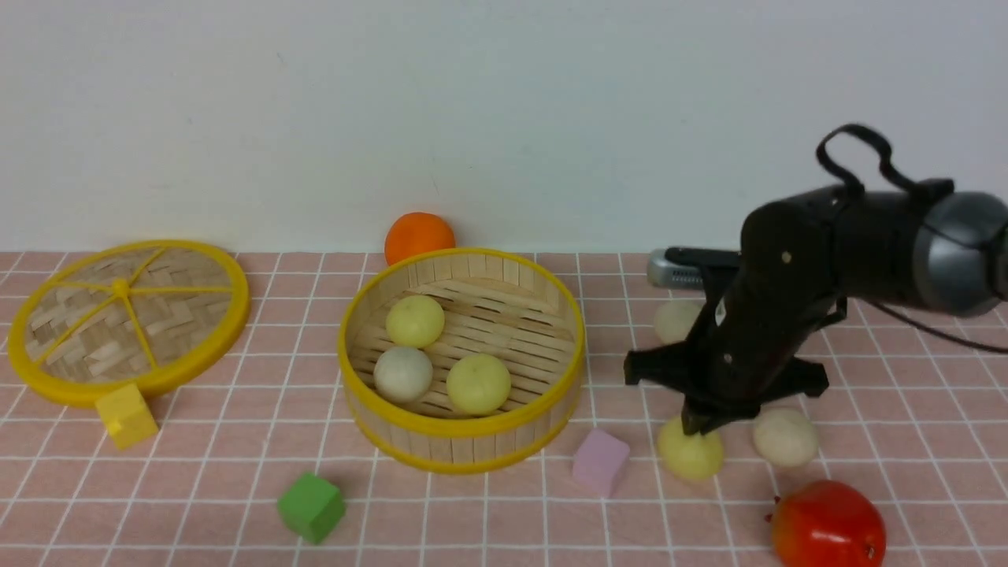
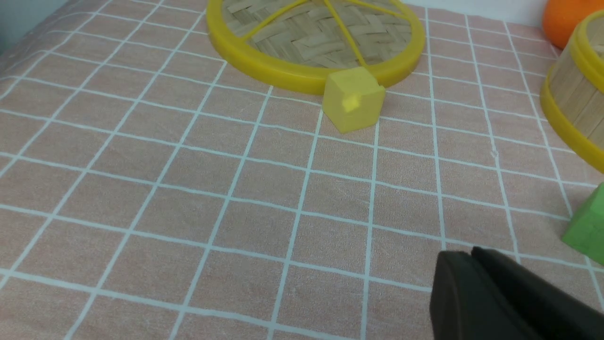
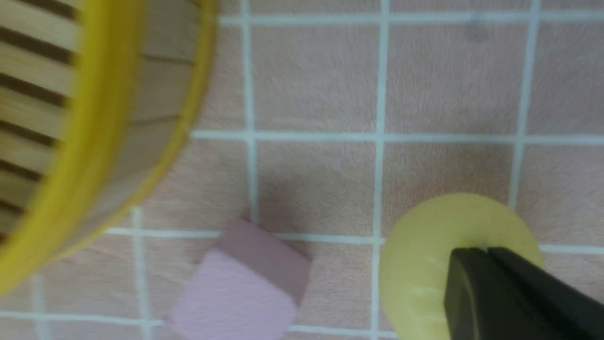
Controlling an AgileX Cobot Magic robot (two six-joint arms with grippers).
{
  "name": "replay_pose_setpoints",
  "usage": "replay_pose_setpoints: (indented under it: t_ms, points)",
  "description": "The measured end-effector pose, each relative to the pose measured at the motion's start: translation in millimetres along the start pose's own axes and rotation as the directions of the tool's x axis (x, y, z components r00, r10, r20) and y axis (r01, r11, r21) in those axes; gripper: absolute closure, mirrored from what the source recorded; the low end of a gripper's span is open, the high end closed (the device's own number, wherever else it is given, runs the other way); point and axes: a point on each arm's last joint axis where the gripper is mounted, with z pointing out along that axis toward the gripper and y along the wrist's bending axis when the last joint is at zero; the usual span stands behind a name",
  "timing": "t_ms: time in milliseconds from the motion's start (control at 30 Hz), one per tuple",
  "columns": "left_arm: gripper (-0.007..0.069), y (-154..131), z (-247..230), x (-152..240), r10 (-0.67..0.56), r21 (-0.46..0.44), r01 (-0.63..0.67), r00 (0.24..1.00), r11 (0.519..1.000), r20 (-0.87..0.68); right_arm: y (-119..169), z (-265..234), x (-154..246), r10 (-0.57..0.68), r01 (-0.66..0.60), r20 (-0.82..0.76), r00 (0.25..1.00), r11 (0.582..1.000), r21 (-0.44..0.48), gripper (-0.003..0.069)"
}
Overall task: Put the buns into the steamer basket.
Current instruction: Use the right arm to put the steamed stuffed bun into the steamer, then use the right arm to grab a steamed stuffed bun
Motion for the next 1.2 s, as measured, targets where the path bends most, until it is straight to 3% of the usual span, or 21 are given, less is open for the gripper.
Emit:
replay_pose_setpoints:
  t_ms: [233, 400, 700, 867, 1033, 1200]
  points:
    - [0.0559, 0.0, 0.0, 0.0, 0.0, 0.0, 0.0, 1.0, 1.0, 0.0, 44.2, -49.7, -30.5, -0.089, 0.125, 0.196, 0.977, 0.975, -0.184, 0.0647]
    - [0.0554, 0.0, 0.0, 0.0, 0.0, 0.0, 0.0, 1.0, 1.0, 0.0, 74.4, -44.8, -37.3, -0.145, 0.222, 0.288, 0.947, 0.94, -0.257, 0.0647]
    - [0.0552, 0.0, 0.0, 0.0, 0.0, 0.0, 0.0, 1.0, 1.0, 0.0, 74.4, 24.1, -39.5, -0.142, 0.197, 0.234, 0.962, 0.953, -0.231, 0.0647]
    - [0.0552, 0.0, 0.0, 0.0, 0.0, 0.0, 0.0, 1.0, 1.0, 0.0, 74.2, 31.2, -39.9, -0.138, 0.192, 0.233, 0.963, 0.954, -0.23, 0.0628]
    - [0.0552, 0.0, 0.0, 0.0, 0.0, 0.0, 0.0, 1.0, 1.0, 0.0, 76.3, 27.1, -43.5, -0.138, 0.196, 0.245, 0.96, 0.952, -0.235, 0.0533]
    - [0.0552, 0.0, 0.0, 0.0, 0.0, 0.0, 0.0, 1.0, 1.0, 0.0, 77.3, 5.3, -48.7, -0.16, 0.22, 0.253, 0.954, 0.947, -0.234, 0.0363]
